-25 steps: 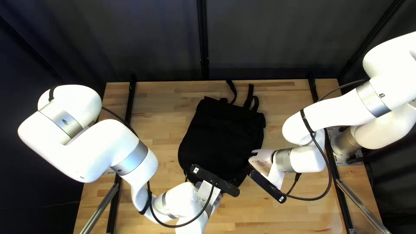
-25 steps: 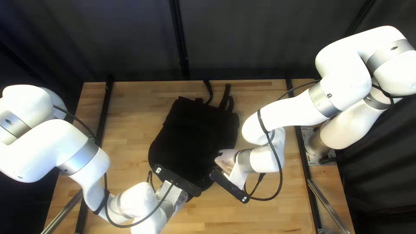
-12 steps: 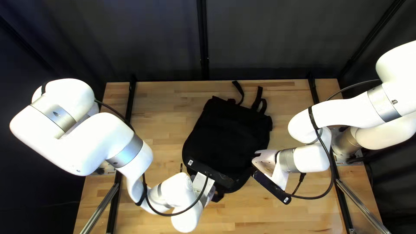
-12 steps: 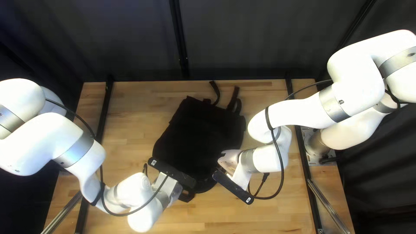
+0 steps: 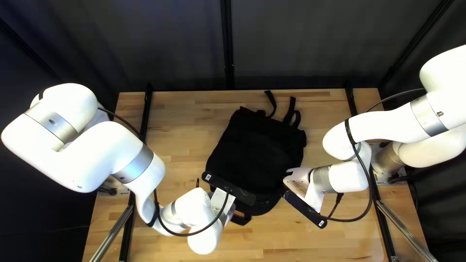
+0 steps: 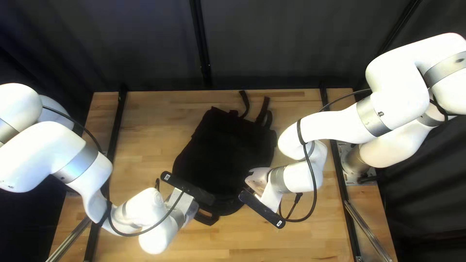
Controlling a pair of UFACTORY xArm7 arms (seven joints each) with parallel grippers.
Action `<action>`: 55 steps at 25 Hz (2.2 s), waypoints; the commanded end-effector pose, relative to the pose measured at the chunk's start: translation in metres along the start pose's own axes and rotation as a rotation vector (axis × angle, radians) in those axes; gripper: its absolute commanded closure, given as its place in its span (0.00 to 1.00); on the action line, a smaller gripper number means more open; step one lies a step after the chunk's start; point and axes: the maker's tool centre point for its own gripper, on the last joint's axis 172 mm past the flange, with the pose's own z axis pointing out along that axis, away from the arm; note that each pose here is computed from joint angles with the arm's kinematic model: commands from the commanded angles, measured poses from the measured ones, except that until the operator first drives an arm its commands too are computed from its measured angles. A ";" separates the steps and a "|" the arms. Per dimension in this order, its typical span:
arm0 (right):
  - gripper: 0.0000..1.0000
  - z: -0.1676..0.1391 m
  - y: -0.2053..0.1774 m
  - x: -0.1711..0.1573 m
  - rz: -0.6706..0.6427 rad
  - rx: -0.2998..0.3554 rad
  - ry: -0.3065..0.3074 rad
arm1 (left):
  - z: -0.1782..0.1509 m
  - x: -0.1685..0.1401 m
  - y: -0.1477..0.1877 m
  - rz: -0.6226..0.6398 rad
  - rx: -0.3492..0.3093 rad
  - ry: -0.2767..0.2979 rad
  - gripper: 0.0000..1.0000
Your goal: Remove a lunch box from a kids backpack
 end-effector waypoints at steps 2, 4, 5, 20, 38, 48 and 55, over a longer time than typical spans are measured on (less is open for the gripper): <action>1.00 -0.004 -0.001 -0.003 -0.005 0.002 0.004 | 0.004 0.001 -0.017 0.001 0.018 -0.017 1.00; 1.00 -0.004 -0.001 -0.003 -0.007 0.003 0.006 | 0.006 0.001 -0.023 0.000 0.023 -0.025 1.00; 1.00 -0.003 -0.002 -0.003 -0.008 0.004 0.006 | 0.006 0.001 -0.026 -0.001 0.025 -0.030 1.00; 1.00 -0.001 0.003 -0.011 -0.025 0.024 0.018 | 0.028 0.025 -0.045 -0.012 0.057 -0.102 1.00; 1.00 -0.006 0.009 -0.015 -0.053 0.052 0.020 | 0.038 0.044 -0.078 -0.018 0.083 -0.150 1.00; 1.00 -0.016 0.007 -0.025 -0.055 0.063 0.001 | 0.041 0.046 -0.085 -0.019 0.080 -0.165 1.00; 1.00 -0.026 0.003 -0.049 -0.065 0.103 -0.004 | 0.034 0.044 -0.072 -0.005 0.065 -0.174 1.00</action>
